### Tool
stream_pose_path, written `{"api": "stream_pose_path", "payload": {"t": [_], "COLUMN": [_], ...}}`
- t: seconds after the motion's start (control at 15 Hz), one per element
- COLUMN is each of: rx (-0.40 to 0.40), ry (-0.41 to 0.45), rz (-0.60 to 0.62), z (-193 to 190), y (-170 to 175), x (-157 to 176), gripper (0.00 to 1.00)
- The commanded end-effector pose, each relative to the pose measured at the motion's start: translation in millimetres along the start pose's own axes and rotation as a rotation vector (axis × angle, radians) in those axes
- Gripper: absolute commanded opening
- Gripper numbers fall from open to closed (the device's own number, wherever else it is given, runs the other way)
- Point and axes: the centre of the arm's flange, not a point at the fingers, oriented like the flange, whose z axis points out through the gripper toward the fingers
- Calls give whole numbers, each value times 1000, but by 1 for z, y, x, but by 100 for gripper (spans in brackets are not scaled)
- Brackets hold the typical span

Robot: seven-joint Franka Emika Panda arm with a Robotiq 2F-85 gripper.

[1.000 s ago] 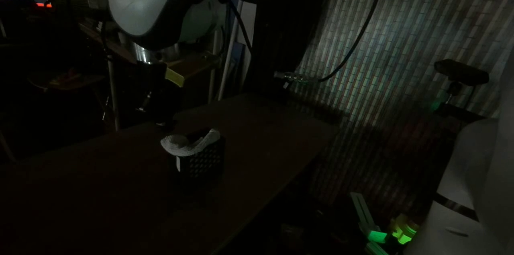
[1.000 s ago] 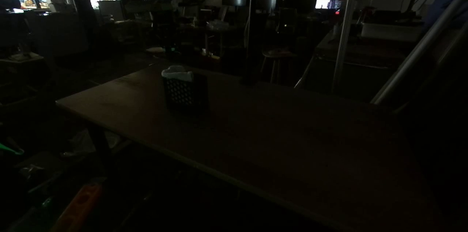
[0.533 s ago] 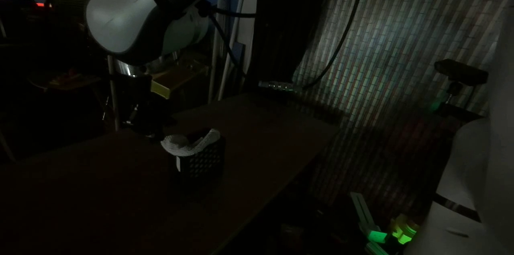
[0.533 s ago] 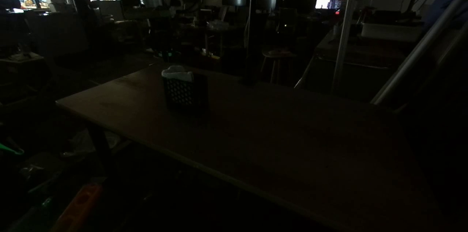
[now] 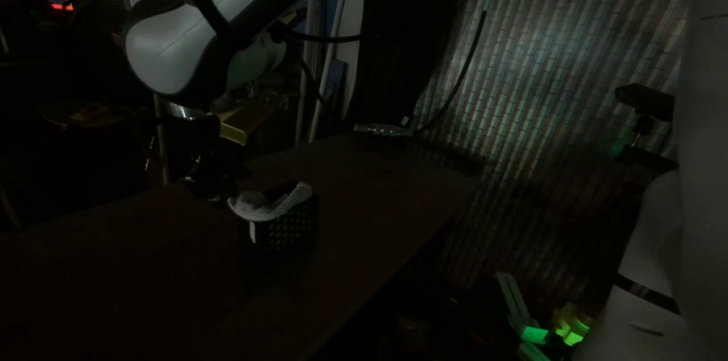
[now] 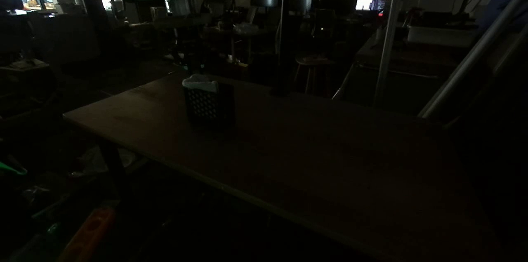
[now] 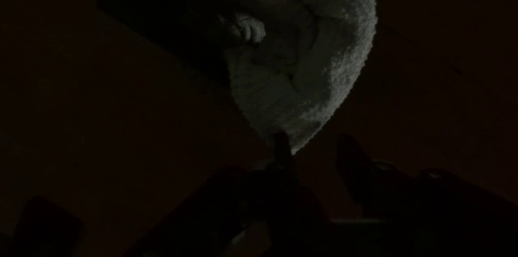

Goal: Pick up the towel and put it in the box

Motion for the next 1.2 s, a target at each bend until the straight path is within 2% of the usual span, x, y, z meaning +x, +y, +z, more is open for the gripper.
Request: {"api": "stream_pose_path", "payload": {"t": [0.0, 0.27, 0.47, 0.93, 1.0, 1.07, 1.13], "rx": [-19, -14, -7, 11, 14, 18, 20], "ry": [-3, -2, -6, -22, -23, -26, -26], "rz": [-57, -84, -84, -67, -67, -67, -68], "z": [-6, -4, 4, 23, 24, 27, 27], "y": [16, 27, 35, 54, 54, 54, 54], "x": [14, 15, 10, 0, 0, 0, 0], "gripper": [68, 95, 100, 90, 86, 66, 65]}}
